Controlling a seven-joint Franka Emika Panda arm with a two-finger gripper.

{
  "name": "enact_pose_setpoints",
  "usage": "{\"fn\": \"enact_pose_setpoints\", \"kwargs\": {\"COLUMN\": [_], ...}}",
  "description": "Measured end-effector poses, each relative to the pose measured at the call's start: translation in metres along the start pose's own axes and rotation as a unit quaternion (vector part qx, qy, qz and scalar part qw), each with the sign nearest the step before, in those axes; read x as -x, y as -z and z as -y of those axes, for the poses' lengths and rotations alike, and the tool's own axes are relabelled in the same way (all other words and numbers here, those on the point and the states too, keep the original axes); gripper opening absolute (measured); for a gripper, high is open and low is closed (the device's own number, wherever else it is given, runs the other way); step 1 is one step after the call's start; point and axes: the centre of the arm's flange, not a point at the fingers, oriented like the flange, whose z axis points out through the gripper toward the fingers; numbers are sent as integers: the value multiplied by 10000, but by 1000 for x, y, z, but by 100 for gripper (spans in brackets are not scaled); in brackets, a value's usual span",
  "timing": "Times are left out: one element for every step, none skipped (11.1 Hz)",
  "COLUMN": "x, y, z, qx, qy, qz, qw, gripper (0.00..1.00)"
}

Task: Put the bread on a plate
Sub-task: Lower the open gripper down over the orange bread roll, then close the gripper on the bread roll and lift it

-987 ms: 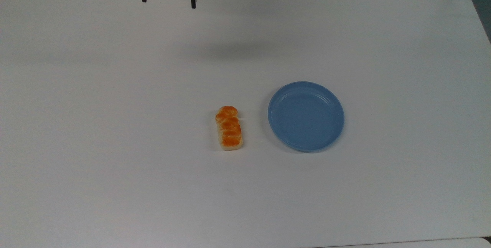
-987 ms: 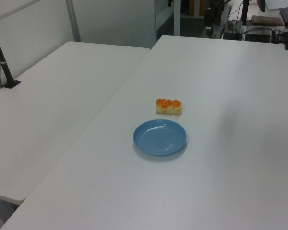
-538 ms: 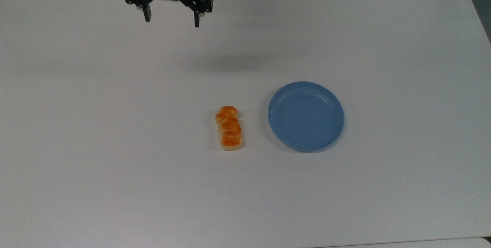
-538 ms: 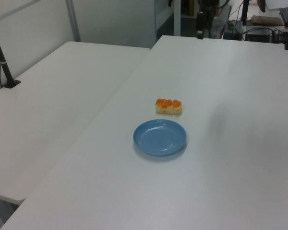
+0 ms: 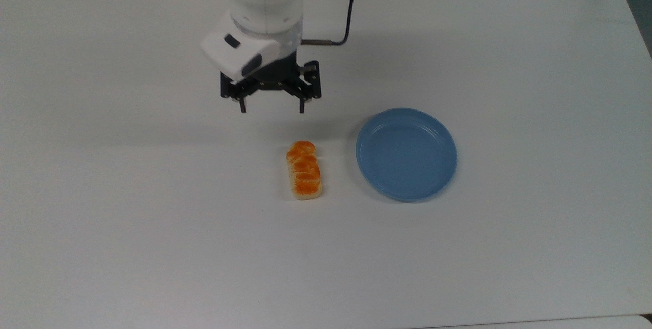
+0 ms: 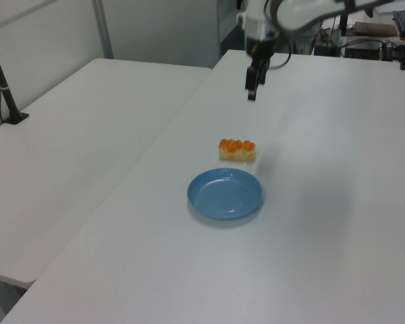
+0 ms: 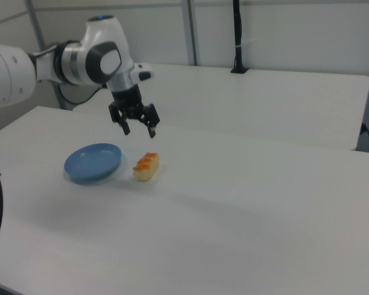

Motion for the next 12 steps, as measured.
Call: {"fn": "enact_pose_setpoints", "kwargs": {"x": [-6, -12, -17, -20, -21, -21, -21, -21, -20, -20, -22, -23], "y": [-24, -44, -60, -74, -84, -94, -101, -108, -114, -123, -132, -143], "z": [17, 32, 41, 47, 50, 51, 52, 52, 52, 53, 54, 55], "qx": [-8, -16, -25, -30, -30, -26, -22, -18, -14, -10, -11, -13], "qy": [105, 95, -6, -55, -53, -48, -46, -43, -40, -35, -31, -32], "qz": [14, -36, -97, -109, -94, -44, 1, 45, 91, 135, 122, 104], "qw": [9999, 9999, 9999, 9999, 9999, 10000, 10000, 10000, 9999, 9999, 9999, 9999], "gripper": [100, 100, 100, 100, 100, 100, 100, 100, 98, 97, 97, 96]}}
